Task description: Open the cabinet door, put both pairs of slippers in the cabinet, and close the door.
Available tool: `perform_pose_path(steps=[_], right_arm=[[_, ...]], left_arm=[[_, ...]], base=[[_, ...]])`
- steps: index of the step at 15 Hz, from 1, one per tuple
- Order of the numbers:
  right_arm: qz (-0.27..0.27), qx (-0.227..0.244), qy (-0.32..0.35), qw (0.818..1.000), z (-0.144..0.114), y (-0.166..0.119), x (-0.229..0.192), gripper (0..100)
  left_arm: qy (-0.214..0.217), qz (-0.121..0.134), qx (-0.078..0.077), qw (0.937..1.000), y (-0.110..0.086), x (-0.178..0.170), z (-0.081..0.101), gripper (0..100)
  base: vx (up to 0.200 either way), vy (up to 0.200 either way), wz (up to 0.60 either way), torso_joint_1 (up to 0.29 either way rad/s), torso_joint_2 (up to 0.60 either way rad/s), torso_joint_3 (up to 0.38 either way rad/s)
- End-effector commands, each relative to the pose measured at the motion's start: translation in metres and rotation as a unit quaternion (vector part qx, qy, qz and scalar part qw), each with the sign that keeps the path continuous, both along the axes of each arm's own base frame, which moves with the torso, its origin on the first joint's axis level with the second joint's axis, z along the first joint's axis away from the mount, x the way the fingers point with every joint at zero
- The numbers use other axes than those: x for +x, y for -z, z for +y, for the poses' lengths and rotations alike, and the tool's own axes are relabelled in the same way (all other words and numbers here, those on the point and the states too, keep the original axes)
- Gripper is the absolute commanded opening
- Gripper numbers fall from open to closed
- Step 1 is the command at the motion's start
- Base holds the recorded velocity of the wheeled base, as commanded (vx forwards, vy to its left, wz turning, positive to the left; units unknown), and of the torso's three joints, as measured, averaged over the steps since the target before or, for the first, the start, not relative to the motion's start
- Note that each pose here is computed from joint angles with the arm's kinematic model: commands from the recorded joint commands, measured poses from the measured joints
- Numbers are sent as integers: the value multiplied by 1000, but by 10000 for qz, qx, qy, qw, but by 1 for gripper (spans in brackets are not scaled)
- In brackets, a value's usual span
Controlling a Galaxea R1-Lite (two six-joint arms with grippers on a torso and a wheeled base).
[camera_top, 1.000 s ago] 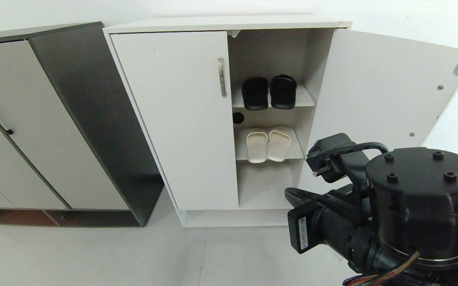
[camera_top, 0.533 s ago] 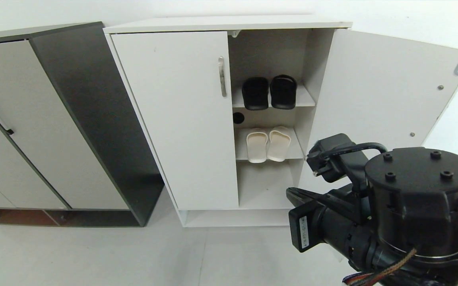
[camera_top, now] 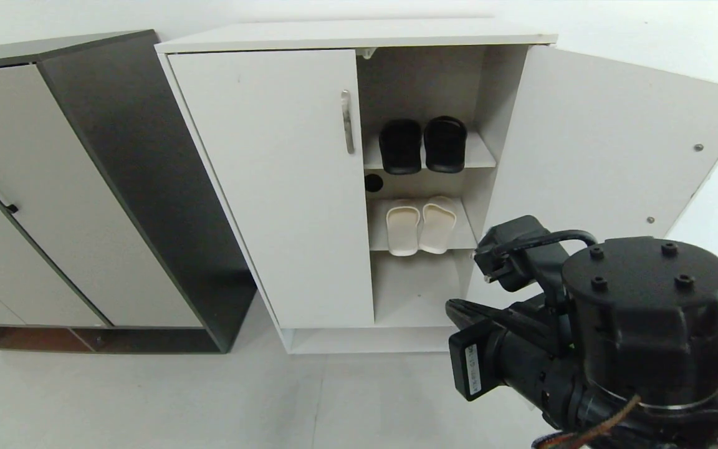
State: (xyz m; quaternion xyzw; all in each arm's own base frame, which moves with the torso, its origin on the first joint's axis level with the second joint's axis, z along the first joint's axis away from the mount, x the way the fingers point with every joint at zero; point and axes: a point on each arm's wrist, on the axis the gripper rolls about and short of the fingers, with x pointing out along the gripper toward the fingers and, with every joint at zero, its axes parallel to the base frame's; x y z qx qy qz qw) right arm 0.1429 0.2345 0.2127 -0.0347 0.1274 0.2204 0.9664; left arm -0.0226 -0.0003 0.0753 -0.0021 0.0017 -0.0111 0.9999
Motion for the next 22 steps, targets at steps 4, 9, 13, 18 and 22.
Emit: perform_pose_path(steps=[4,9,13,18,22], right_arm=[[2,2,-11,10000,1,1,0,0],[2,2,12,10000,0,1,1,0],[4,3,20,10000,0,1,2,0],[7,-4,20,10000,0,1,2,0],[1,-4,41,10000,0,1,3,0]], left_arm=[[4,-1,-9,10000,0,0,0,0],[-3,-1,-9,10000,0,0,0,0],[-3,-1,-9,10000,0,0,0,0],[-3,-1,-9,10000,0,0,0,0],[-3,-1,-9,10000,0,0,0,0]], base=[[0,0,0,62,-506,-364],[0,0,0,129,-461,-338],[0,0,0,156,-479,-321],[0,0,0,193,-499,-317],[0,0,0,210,-524,-308]])
